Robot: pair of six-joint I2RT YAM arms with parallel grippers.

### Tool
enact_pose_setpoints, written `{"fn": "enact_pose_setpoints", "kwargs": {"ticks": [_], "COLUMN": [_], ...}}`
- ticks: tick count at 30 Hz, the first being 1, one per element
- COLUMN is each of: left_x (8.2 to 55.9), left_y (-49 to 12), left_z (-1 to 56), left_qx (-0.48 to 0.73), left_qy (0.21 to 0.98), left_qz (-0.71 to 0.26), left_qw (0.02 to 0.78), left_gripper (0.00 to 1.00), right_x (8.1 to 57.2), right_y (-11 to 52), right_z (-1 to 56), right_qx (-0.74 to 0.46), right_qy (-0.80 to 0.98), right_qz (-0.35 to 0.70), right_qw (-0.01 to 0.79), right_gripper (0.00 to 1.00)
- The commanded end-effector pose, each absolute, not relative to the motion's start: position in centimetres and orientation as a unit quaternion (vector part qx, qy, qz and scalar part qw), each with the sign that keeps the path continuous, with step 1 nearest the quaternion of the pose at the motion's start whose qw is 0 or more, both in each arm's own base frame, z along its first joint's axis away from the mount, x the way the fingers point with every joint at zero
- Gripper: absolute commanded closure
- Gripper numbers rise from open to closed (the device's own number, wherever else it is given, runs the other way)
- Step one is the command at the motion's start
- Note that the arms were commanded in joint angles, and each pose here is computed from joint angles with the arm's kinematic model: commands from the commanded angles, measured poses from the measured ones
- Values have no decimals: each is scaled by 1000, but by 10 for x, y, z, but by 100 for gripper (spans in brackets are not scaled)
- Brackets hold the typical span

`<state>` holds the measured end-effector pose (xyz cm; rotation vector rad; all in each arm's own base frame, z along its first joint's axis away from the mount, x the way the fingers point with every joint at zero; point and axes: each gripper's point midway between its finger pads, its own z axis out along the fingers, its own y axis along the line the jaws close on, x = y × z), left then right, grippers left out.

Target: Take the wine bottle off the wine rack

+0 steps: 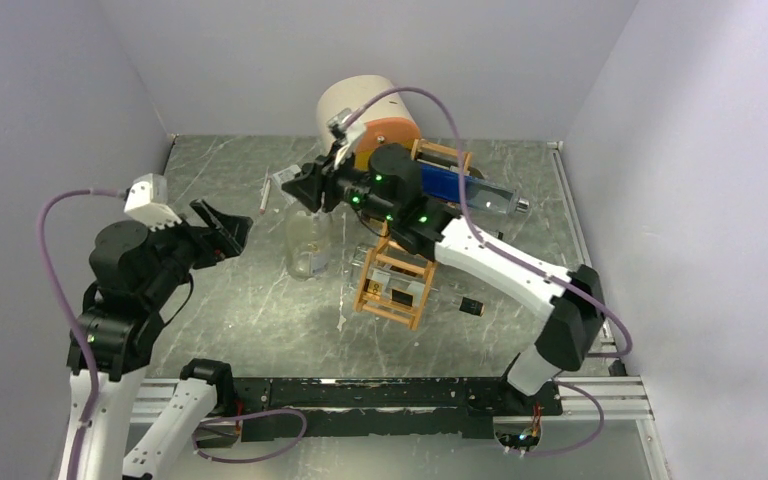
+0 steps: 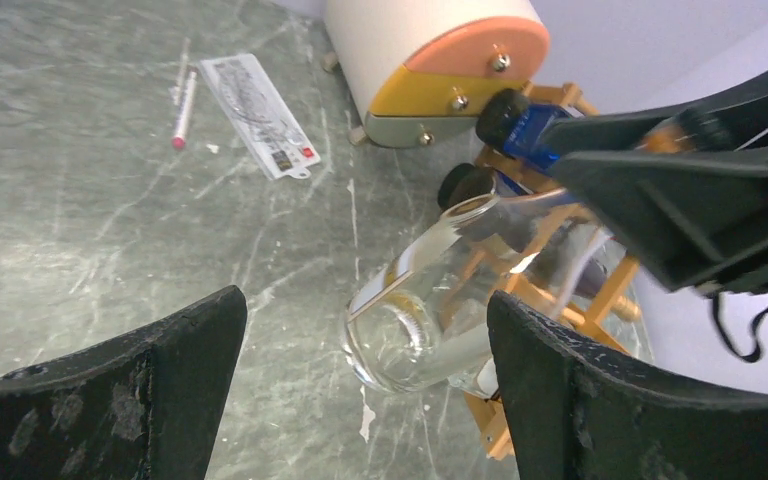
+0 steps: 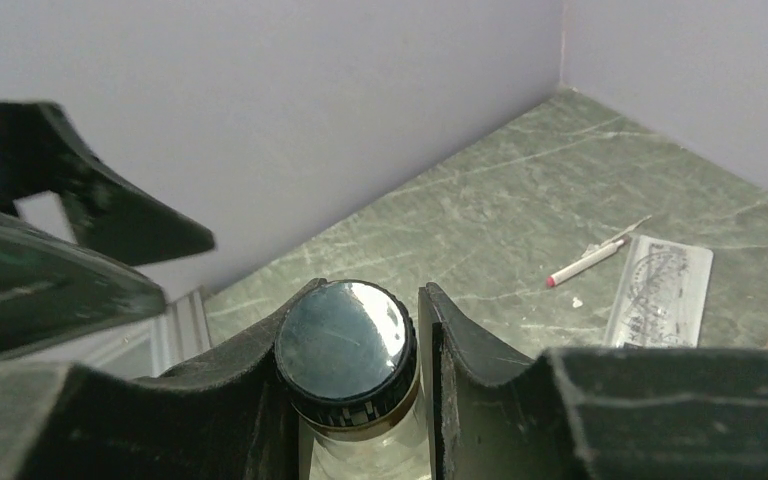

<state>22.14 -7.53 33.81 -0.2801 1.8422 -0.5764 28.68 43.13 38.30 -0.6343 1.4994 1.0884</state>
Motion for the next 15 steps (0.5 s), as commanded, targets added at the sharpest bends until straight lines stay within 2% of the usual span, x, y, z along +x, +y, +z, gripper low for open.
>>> {"fn": "enact_pose_setpoints", "kwargs": {"ticks": [1, 15], "left_x": [206, 165], "left_y": [-48, -30], "left_z": [344, 358], "left_qx": [-167, -207], "left_qy": [768, 722], "left_qz": [-198, -207], "left_qw": [585, 627], "left_gripper": [7, 7], "right_x": [275, 289], "right_y": [440, 489], "right_z": [472, 369], "right_qx": [-276, -351], "right_qy": [499, 488], "right_qz": [498, 463], "right_qw": [653, 652], "right_gripper": [100, 100]}}
